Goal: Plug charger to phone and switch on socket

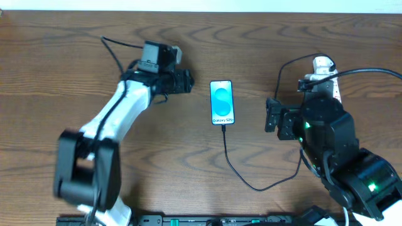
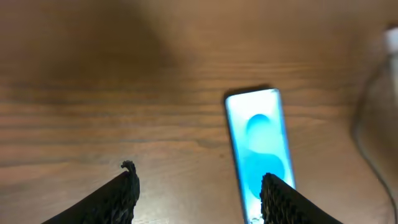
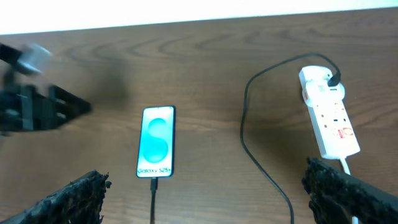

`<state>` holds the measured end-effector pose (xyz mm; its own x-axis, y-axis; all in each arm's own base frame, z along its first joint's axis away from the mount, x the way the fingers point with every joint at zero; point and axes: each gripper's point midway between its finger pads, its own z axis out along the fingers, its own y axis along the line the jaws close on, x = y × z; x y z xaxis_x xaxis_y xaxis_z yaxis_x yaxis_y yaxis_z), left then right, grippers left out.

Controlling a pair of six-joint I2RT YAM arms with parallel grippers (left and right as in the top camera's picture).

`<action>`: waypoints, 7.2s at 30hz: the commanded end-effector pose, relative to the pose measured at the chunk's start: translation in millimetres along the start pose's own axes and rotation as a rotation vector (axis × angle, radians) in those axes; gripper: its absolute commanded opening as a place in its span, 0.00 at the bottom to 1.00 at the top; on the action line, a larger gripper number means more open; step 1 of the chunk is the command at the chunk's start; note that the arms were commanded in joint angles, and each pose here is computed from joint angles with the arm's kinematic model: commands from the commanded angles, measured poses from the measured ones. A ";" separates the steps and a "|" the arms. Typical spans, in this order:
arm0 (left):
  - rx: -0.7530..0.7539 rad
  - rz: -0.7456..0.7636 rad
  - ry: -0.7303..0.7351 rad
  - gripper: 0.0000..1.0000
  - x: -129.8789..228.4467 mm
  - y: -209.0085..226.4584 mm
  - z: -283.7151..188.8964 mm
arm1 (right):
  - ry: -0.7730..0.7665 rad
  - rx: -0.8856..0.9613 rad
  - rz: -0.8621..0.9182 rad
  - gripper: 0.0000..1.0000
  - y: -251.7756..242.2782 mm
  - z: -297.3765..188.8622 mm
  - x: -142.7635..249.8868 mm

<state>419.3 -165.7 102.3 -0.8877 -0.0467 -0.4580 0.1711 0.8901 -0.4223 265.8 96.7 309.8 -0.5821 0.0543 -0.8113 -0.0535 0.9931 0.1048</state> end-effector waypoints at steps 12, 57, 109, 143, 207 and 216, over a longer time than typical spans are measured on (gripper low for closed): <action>-0.244 0.147 -0.401 0.99 -22.9 -21.6 -207.8 | 0.187 0.051 -0.053 0.99 14.6 58.9 29.7; -0.391 0.067 -0.765 1.00 98.4 -5.5 -394.4 | 0.527 0.557 0.767 0.01 -235.0 155.7 68.3; -0.420 0.024 -0.771 1.00 273.6 19.1 -400.1 | 0.575 0.561 0.812 0.01 -294.4 275.3 81.5; -0.464 0.007 -0.763 1.00 272.3 27.6 -398.5 | 0.569 0.600 0.777 0.01 -294.4 247.3 67.3; -0.463 0.008 -0.763 0.99 272.3 27.6 -398.5 | 0.599 0.455 0.875 0.01 -294.4 294.0 94.8; -0.464 0.007 -0.763 1.00 272.3 27.6 -398.5 | 0.596 0.437 0.873 0.01 -293.4 303.7 98.5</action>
<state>11.8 24.0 278.2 -0.3359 -0.1762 -0.9253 -0.1397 0.9808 -0.1360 464.9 -161.6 27.2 -0.5817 0.7982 -0.1565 0.7788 0.6021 0.1762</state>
